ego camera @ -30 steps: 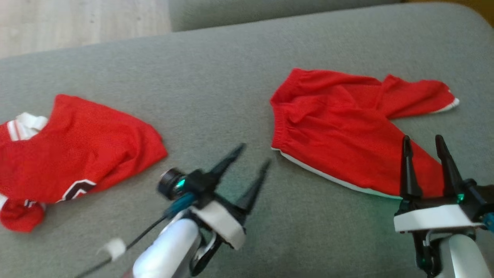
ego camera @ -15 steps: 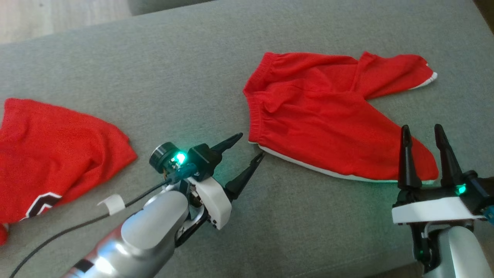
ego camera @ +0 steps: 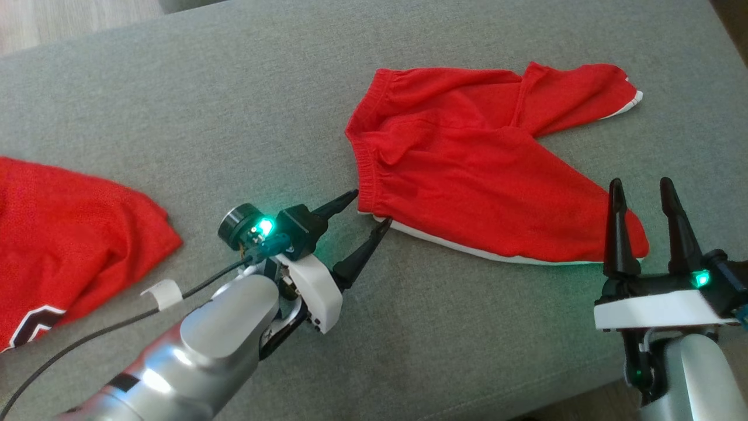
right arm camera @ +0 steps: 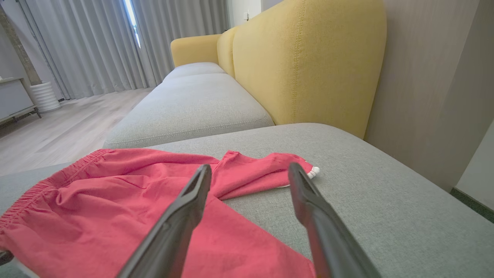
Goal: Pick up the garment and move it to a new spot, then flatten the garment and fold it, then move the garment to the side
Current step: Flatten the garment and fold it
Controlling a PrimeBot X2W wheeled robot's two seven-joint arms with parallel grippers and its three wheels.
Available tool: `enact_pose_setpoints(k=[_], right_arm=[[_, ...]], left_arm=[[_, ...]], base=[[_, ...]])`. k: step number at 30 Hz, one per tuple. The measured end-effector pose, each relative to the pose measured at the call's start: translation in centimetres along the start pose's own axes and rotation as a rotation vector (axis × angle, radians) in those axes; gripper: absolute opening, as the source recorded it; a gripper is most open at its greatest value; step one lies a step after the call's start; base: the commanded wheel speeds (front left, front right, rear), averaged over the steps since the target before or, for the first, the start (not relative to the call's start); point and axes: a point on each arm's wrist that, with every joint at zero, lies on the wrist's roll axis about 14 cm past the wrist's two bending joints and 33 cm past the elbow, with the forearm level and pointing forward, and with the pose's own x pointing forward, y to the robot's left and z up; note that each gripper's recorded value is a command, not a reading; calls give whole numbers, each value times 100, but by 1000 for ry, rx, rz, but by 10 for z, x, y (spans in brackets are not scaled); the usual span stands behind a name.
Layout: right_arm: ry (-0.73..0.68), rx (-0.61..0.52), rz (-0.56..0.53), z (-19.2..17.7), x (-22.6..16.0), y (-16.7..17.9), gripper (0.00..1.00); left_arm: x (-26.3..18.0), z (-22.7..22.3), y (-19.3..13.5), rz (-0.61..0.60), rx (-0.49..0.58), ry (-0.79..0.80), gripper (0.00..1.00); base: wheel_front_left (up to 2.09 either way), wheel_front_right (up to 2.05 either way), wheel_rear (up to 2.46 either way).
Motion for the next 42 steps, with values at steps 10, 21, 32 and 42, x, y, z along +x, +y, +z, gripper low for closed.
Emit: enact_pose_setpoints(k=[10,21,32,42], right_arm=[[19,-11,-3,-6,-1,-1,100],[133,-34,-29,-38,-34,-11,100],[304,-48,-84,-77,-55,-30,100],[404,46,-140,-110,-54,-37,100]], left_arm=[[2,10,0,-8,-1,-52,0],[-7,12,-2,32,11,-67,0],[-11,16,0,66,6,-87,0],[-12,10,2,71,-7,-83,0]], base=[[0,0,0],[0,0,0],[0,0,0],[0,0,0]])
